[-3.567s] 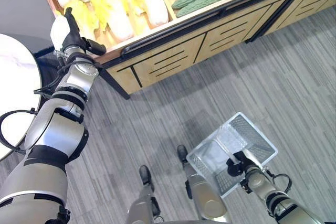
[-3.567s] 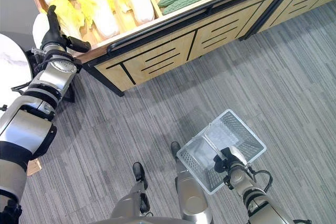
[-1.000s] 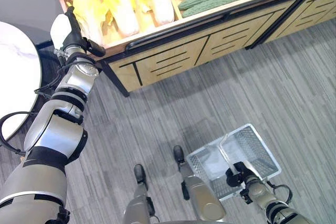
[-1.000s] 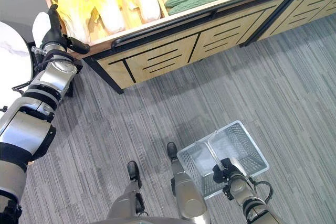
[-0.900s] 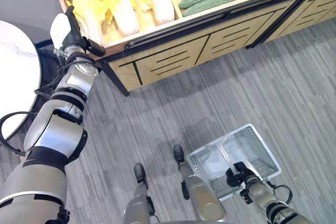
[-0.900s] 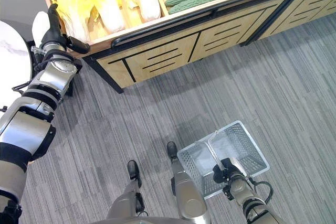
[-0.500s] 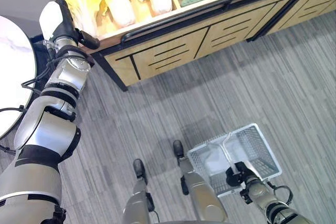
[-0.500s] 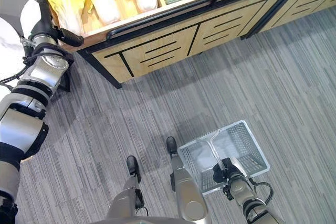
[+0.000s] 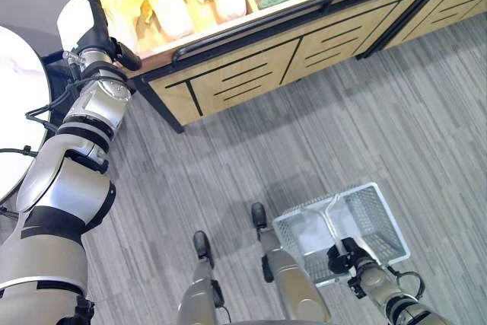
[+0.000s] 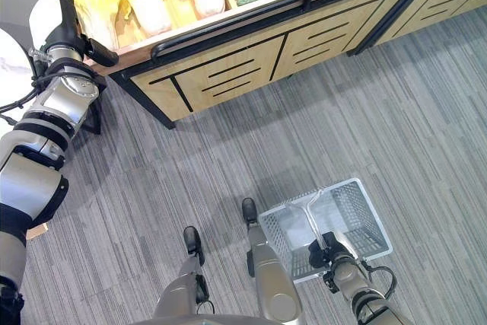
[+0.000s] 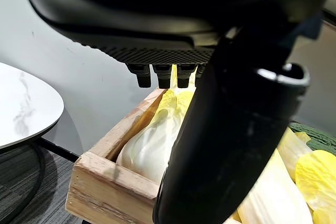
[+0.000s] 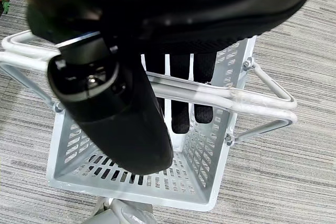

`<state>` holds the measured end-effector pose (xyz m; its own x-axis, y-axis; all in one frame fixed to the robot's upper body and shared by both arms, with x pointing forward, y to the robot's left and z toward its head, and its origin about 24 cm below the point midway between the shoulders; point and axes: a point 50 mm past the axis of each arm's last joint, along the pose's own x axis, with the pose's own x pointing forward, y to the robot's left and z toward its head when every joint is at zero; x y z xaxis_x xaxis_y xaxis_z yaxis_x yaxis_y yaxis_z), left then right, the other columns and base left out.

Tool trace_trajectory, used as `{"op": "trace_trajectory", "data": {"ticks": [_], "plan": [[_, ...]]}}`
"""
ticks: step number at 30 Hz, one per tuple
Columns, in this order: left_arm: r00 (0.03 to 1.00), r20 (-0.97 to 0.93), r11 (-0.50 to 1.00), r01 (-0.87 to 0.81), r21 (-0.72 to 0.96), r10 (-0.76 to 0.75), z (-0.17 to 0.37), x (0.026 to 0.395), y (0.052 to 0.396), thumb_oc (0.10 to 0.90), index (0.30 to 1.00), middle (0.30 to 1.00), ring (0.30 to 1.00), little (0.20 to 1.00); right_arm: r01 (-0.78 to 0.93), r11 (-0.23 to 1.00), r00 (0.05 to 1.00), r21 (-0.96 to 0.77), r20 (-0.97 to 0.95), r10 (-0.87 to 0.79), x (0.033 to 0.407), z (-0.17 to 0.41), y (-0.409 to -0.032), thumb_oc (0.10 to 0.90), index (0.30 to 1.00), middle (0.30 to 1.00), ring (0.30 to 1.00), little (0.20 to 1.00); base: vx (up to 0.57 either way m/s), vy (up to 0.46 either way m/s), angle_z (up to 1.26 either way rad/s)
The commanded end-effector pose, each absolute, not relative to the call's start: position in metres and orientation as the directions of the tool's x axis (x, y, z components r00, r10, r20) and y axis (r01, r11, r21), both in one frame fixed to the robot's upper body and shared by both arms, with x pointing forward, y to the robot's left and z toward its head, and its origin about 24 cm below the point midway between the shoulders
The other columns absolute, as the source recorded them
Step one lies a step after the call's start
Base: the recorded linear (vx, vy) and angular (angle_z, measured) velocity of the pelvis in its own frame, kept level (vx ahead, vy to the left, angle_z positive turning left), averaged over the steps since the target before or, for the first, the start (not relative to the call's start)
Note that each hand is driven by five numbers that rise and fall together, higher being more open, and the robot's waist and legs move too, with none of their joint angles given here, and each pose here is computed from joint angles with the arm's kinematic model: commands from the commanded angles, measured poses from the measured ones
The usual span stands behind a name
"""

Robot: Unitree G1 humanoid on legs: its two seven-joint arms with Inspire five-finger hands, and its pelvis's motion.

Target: Get the vegetables into the basket

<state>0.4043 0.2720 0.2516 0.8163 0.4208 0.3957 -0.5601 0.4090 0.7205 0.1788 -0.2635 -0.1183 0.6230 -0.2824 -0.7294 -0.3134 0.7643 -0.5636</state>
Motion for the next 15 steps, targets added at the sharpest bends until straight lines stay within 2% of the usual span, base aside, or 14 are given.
{"op": "trace_trajectory", "data": {"ticks": [1, 8, 15], "plan": [[0.604, 0.674, 0.343, -0.797, 0.497, 0.426, 0.367, 0.382, 0.278, 0.9, 1.0, 1.0, 1.0, 1.0, -0.406, 0.748, 0.533, -0.524, -0.801, -0.272, 0.141, -0.133, -0.268, 0.4, 0.3, 0.3, 0.3, 0.3, 0.0, 0.0, 0.0], [0.612, 0.671, 0.418, -0.786, 0.456, 0.419, 0.37, 0.385, 0.267, 0.9, 1.0, 1.0, 1.0, 1.0, -0.404, 0.746, 0.528, -0.53, -0.801, -0.283, 0.143, -0.133, -0.269, 0.4, 0.3, 0.3, 0.3, 0.3, 0.0, 0.0, 0.0], [0.736, 0.62, 0.59, -0.636, 0.498, 0.27, 0.365, 0.398, 0.226, 0.9, 1.0, 1.0, 1.0, 1.0, -0.393, 0.746, 0.497, -0.538, -0.806, -0.32, 0.142, -0.13, -0.28, 0.4, 0.3, 0.3, 0.3, 0.3, 0.01, 0.007, 0.02]]}}
